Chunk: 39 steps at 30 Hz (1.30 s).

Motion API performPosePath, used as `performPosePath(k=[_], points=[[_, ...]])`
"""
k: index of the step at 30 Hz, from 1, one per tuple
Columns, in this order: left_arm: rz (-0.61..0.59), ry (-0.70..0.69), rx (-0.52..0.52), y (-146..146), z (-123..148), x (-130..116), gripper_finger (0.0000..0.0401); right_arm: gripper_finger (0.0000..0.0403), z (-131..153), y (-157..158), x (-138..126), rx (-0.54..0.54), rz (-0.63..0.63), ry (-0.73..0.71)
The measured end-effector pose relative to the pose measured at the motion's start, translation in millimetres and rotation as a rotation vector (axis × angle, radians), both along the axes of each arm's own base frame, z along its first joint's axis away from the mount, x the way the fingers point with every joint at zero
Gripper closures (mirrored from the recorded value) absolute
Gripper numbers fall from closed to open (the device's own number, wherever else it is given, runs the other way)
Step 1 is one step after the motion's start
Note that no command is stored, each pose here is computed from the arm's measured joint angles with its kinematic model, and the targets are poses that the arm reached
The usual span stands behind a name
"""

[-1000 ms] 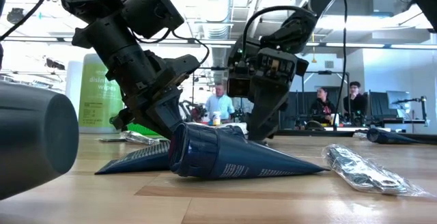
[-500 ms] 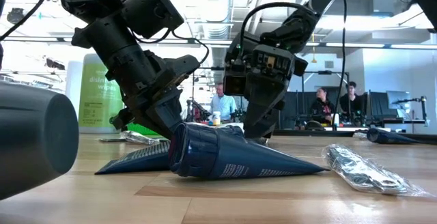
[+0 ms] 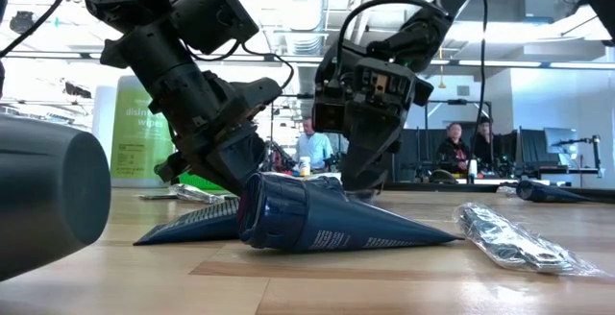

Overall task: Pick & Place Travel size toiletries
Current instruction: Put the black comb into the top green bin

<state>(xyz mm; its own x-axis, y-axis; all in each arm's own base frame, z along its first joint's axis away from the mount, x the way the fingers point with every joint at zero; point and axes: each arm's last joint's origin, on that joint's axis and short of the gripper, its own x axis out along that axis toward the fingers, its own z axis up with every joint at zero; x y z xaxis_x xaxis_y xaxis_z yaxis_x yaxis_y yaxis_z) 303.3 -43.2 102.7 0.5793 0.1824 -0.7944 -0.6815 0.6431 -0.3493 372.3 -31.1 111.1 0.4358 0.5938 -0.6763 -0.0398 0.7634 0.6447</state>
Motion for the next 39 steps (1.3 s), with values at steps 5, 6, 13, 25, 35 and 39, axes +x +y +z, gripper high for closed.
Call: performPosePath(k=[5,6,13,25,35,39], points=[[0.007,-0.007,0.008,0.5,0.2,0.5,0.0401,0.0257,2.1,3.0,4.2,0.000,-0.023,-0.023],[0.008,-0.007,0.009,0.5,0.2,0.5,0.0401,0.0259,2.2,2.9,4.6,-0.001,-0.033,-0.022],[0.016,-0.011,0.020,0.9,0.5,0.7,0.0401,0.0266,3.9,1.9,6.9,0.017,-0.076,-0.015],[0.038,-0.026,0.042,1.6,1.2,1.5,0.0401,0.0291,3.5,1.3,6.9,0.061,-0.180,0.066],[0.035,-0.035,0.045,-0.2,1.6,1.8,0.0401,0.0371,3.4,0.6,6.6,0.124,-0.273,0.147],[0.037,-0.040,0.046,-1.6,1.6,1.7,0.0401,0.0397,3.2,0.4,6.2,0.140,-0.298,0.172]])
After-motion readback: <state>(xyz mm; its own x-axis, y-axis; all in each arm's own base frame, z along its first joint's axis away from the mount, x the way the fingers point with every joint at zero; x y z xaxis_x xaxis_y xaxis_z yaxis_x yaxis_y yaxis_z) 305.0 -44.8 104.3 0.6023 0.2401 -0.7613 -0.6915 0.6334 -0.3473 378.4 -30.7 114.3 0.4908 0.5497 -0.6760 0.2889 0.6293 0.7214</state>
